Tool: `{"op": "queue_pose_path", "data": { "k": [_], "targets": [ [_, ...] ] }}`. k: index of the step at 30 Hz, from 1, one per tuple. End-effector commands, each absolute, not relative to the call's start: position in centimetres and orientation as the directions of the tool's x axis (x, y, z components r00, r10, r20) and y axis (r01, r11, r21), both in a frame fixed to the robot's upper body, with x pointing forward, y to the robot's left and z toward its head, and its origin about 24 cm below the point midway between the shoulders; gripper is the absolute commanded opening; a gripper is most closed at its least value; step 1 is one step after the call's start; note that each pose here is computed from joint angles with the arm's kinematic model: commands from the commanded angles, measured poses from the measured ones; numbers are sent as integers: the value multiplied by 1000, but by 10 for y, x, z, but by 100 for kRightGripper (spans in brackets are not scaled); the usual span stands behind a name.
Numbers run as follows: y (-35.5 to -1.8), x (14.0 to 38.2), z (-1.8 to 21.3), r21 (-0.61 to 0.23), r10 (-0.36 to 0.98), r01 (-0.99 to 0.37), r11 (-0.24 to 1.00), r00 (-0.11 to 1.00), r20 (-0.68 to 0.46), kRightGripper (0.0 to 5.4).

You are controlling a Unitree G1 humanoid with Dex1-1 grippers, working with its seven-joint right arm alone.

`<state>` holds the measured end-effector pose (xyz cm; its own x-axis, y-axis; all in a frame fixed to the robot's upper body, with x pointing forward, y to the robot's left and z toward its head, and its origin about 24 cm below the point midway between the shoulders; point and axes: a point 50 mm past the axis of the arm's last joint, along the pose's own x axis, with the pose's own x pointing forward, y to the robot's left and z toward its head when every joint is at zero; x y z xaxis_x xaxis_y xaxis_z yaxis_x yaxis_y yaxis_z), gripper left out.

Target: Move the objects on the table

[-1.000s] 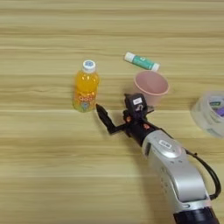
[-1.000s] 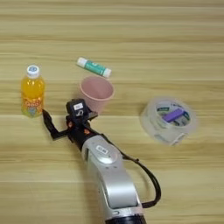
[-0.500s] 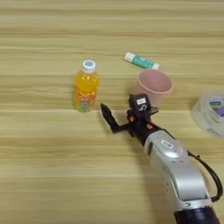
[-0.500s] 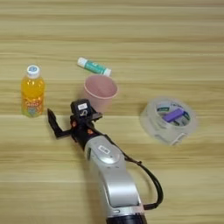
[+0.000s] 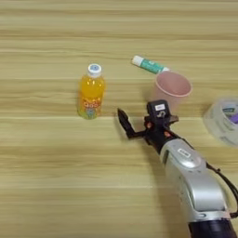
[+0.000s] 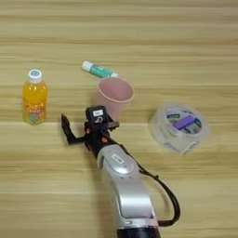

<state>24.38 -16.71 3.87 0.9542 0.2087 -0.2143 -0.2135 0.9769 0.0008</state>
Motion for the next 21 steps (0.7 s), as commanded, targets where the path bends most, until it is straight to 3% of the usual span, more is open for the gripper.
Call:
{"op": "queue_pose_path", "data": {
  "k": [1,21],
  "targets": [
    [-170,258,65,-35,183,-186,982,980,-83,536],
    [-195,270,61,-25,33,-35,999,997,-74,536]
  ]
}}
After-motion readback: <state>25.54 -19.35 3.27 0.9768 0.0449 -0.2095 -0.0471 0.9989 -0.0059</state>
